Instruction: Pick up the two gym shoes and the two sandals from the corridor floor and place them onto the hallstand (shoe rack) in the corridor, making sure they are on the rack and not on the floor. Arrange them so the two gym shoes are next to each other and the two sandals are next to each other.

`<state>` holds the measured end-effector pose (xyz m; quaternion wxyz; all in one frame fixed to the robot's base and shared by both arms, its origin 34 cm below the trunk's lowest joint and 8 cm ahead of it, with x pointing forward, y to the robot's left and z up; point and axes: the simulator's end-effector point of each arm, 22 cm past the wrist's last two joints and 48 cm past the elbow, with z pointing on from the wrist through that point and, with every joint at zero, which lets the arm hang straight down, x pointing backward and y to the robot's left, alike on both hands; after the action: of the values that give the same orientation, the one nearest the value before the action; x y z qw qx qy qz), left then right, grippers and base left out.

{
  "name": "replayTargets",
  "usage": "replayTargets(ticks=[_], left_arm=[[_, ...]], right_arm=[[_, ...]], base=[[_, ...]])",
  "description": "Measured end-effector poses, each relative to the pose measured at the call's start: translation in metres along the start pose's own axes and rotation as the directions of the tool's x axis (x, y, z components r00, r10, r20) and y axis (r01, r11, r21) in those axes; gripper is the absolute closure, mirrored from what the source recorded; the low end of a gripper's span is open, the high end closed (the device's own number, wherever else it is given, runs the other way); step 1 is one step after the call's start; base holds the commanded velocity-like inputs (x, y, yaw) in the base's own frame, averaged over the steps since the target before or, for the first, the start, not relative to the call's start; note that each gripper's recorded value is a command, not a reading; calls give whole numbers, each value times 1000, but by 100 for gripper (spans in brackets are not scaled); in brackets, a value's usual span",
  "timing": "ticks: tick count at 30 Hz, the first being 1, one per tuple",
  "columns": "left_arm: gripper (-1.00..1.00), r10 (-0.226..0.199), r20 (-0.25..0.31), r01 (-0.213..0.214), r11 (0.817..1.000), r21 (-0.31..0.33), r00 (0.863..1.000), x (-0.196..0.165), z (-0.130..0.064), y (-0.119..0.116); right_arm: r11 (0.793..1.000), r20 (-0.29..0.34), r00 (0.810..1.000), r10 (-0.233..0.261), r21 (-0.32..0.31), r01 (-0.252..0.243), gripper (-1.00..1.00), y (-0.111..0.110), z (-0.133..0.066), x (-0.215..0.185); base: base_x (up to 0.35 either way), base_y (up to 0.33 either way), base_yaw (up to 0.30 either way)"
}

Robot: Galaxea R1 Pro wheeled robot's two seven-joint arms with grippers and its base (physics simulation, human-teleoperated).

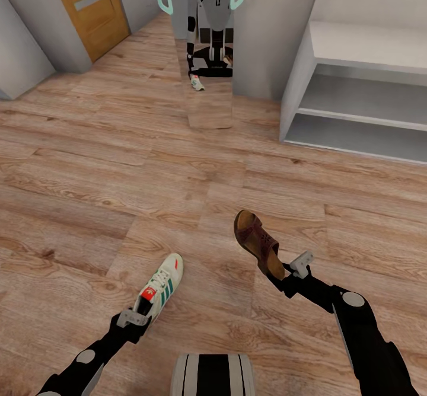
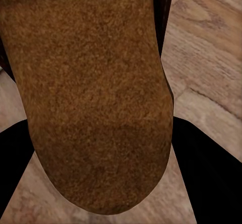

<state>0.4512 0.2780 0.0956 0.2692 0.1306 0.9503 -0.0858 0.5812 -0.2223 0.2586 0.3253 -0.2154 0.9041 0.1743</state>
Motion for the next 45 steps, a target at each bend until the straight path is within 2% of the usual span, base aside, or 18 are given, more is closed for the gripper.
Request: replayTargets(ticks=[9, 32, 35, 39, 42, 45], left_arm=[[100, 1, 7, -1, 1000, -4, 1000, -3, 0, 2], [100, 21, 98, -19, 999, -27, 995, -56, -14, 9], [100, 21, 110, -18, 999, -29, 994, -62, -16, 9], [100, 2, 129, 3, 999, -44, 992, -71, -20, 12], [100, -23, 144, 34, 997, -71, 989, -77, -24, 18], [100, -54, 177, 72, 993, -96, 983, -89, -27, 23]], right_arm=[[1000, -1, 1000, 0, -1, 0, 100, 0, 0, 0], [999, 81, 996, -45, 30, 43, 100, -3, -27, -48], [995, 101, 995, -9, 95, -1, 100, -30, -44, -48], [994, 119, 993, -8, 112, -5, 100, -34, -51, -56], [951, 140, 989, 48, 296, -89, 100, -90, -78, -38], [910, 171, 983, 72, 392, -135, 100, -120, -102, -28]], base=[[0, 0, 0], [0, 0, 0], [0, 0, 0], [0, 0, -3], [0, 0, -45], [0, 0, -57]])
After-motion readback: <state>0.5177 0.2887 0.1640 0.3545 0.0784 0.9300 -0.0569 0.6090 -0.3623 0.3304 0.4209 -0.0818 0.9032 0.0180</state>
